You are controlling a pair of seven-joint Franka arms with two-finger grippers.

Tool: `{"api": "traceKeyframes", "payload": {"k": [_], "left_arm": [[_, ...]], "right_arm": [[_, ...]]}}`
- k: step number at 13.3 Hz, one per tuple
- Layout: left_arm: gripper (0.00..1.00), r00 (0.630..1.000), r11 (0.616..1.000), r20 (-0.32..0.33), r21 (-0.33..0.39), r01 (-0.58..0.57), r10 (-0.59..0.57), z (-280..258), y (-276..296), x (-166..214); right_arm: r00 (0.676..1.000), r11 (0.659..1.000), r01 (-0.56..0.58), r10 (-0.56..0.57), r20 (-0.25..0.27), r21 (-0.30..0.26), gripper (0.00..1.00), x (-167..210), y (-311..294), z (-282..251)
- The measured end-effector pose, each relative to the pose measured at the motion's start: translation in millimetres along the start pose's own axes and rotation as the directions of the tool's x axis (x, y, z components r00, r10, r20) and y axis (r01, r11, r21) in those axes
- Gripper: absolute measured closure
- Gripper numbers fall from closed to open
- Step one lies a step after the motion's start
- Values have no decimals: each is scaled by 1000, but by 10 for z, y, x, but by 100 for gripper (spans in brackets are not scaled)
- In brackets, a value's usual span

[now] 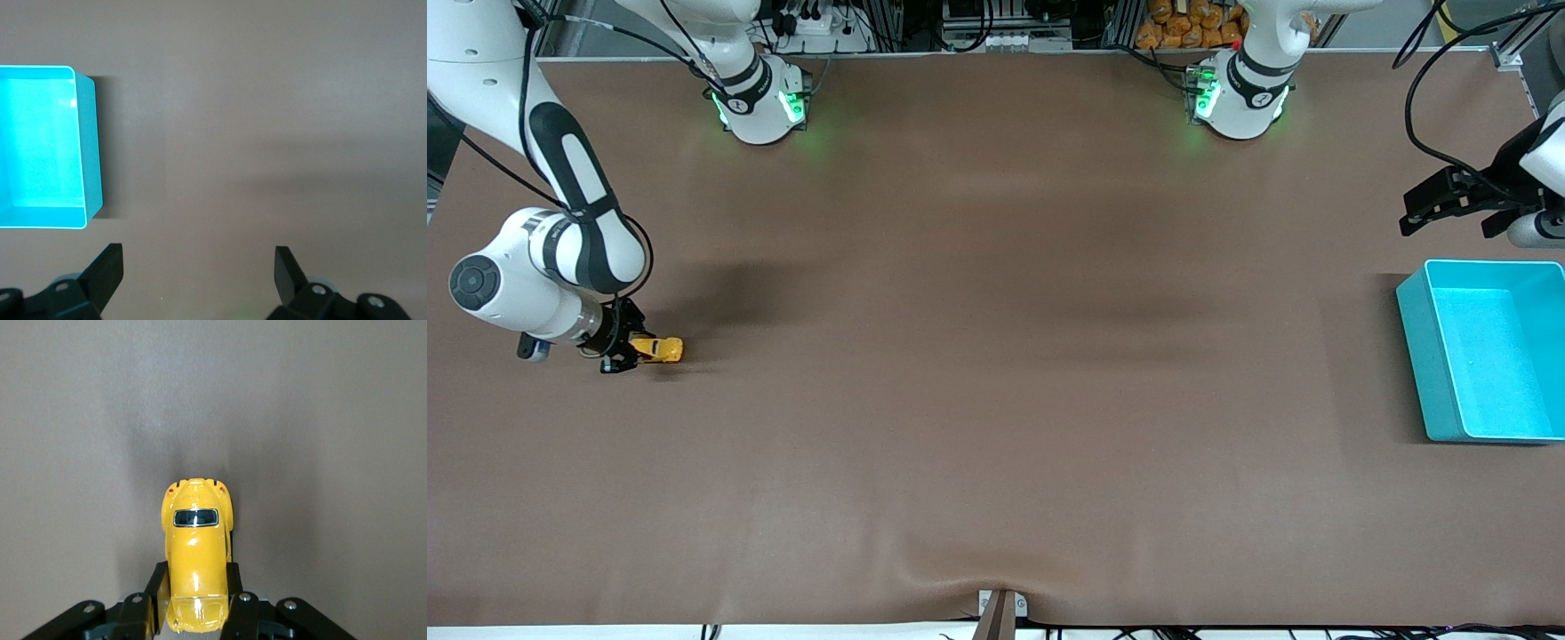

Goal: Wind and store yellow beetle car

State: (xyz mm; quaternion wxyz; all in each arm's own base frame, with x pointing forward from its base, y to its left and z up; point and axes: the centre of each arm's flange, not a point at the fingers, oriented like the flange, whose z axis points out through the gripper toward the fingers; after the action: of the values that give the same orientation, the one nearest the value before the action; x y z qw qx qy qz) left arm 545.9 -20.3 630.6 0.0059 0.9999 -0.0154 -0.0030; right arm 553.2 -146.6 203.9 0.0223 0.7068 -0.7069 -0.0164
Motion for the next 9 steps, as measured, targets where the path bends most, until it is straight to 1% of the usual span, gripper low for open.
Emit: {"api": "traceKeyframes", "payload": {"k": [7, 9], "left_arm": [[0, 1000, 1000, 0, 0, 0, 0, 0, 0, 0], [0, 1000, 1000, 0, 0, 0, 0, 0, 0, 0]], "right_arm": [[998, 1000, 12, -11, -54, 29, 62, 381, 64, 16], [998, 999, 18, -16, -59, 38, 62, 474, 83, 17]]}}
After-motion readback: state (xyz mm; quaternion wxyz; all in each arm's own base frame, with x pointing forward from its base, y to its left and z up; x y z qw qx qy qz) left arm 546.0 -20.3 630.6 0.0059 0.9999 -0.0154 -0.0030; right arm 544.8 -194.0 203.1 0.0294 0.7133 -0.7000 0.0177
